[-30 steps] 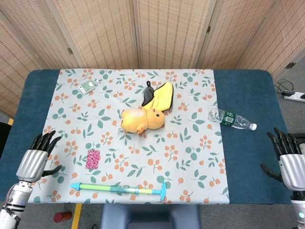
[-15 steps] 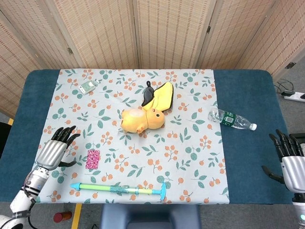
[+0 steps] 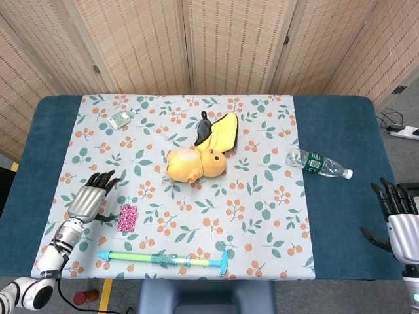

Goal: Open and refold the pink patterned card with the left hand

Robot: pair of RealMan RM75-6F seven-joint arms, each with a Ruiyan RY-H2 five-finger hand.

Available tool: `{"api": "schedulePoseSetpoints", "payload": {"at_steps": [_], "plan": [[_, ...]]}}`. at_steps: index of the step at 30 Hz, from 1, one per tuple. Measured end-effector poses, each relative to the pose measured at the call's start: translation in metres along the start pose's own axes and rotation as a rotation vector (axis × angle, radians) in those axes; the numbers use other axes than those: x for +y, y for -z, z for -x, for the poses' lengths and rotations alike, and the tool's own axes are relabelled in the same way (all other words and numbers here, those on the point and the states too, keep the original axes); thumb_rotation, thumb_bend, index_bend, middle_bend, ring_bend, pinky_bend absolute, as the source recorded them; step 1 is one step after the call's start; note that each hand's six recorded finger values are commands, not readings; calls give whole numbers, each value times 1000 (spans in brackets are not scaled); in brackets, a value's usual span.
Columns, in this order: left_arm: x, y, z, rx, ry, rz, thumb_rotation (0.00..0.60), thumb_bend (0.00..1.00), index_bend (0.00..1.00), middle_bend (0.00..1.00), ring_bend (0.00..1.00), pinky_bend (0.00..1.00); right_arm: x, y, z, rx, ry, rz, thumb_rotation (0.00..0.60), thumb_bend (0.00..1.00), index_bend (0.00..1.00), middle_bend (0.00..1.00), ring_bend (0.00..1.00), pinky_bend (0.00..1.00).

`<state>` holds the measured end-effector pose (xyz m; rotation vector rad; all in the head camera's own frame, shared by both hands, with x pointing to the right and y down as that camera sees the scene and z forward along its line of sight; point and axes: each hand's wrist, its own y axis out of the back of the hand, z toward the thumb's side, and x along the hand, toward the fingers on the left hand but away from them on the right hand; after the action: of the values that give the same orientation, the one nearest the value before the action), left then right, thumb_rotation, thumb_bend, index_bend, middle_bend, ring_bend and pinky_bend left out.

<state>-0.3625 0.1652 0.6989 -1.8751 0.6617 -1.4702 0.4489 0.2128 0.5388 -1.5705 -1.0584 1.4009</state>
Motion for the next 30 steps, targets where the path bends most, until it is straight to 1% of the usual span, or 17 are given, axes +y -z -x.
{"api": "schedulePoseSetpoints", "payload": {"at_steps": [9, 13, 16, 30], "plan": [[-16, -10, -19, 10, 18, 27, 600, 93, 53, 0, 0, 0, -1, 0, 1, 0, -5, -4, 600, 230, 0, 0, 24, 0], [-23, -14, -25, 10, 39, 26, 600, 89, 40, 0, 0, 0, -1, 1, 2, -1, -4, 2, 600, 230, 0, 0, 25, 0], [-27, -17, -28, 8, 42, 26, 600, 90, 37, 0, 0, 0, -1, 1, 2, 0, -2, 0, 600, 230, 0, 0, 25, 0], [-32, -29, -33, -9, 37, 55, 600, 90, 38, 0, 0, 0, -2, 2, 2, -5, -4, 2, 600, 230, 0, 0, 26, 0]]}}
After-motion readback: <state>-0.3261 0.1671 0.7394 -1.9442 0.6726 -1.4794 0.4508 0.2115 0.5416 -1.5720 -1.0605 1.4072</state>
